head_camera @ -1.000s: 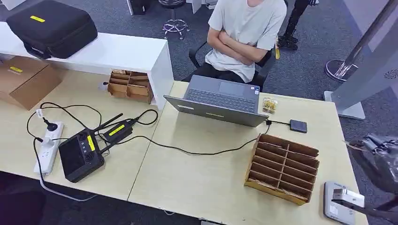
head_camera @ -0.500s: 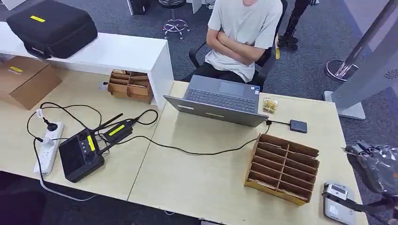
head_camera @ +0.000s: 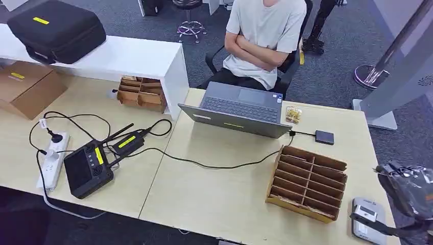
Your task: Pass the card to the sensor for recognition and then transmit it.
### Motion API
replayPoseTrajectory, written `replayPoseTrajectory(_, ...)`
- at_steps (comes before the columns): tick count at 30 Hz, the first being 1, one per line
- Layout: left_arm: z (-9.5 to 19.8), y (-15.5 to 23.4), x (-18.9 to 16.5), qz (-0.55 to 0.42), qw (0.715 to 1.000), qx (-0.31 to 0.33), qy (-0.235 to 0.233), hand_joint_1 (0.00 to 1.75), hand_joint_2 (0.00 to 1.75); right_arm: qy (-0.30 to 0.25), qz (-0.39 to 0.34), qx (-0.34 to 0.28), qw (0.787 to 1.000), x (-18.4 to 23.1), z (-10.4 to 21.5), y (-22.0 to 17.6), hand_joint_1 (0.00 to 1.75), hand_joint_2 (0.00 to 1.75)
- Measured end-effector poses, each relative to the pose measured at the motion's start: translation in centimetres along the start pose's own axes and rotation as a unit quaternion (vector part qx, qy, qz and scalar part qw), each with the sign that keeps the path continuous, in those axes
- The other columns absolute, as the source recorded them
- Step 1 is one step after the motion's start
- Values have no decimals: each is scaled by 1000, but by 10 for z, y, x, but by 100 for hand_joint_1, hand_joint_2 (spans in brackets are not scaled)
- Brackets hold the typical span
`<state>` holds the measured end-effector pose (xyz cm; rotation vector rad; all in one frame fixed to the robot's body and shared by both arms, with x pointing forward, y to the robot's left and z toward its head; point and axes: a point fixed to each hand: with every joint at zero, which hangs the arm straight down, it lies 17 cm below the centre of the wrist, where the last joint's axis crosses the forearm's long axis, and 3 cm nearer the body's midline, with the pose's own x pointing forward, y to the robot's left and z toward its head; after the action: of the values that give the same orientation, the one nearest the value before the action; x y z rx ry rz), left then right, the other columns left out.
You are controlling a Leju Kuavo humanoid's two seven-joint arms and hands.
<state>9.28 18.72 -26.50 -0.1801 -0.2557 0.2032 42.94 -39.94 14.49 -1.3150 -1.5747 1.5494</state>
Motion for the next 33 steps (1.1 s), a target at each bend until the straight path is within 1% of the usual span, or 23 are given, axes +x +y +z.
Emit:
replayPoseTrajectory(9,0,1,0,1,1000,1,0,0,175,2,-1,7,1000,-1,4,5,175,175)
replayPoseTrajectory(21,0,3,-1,7,1000,5,3,0,175,10,-25,40,999,9,37,30,175,175)
replayPoseTrajectory(33,1,10,2,3,1000,0,-2,0,175,18,-42,47,998,14,47,38,175,175)
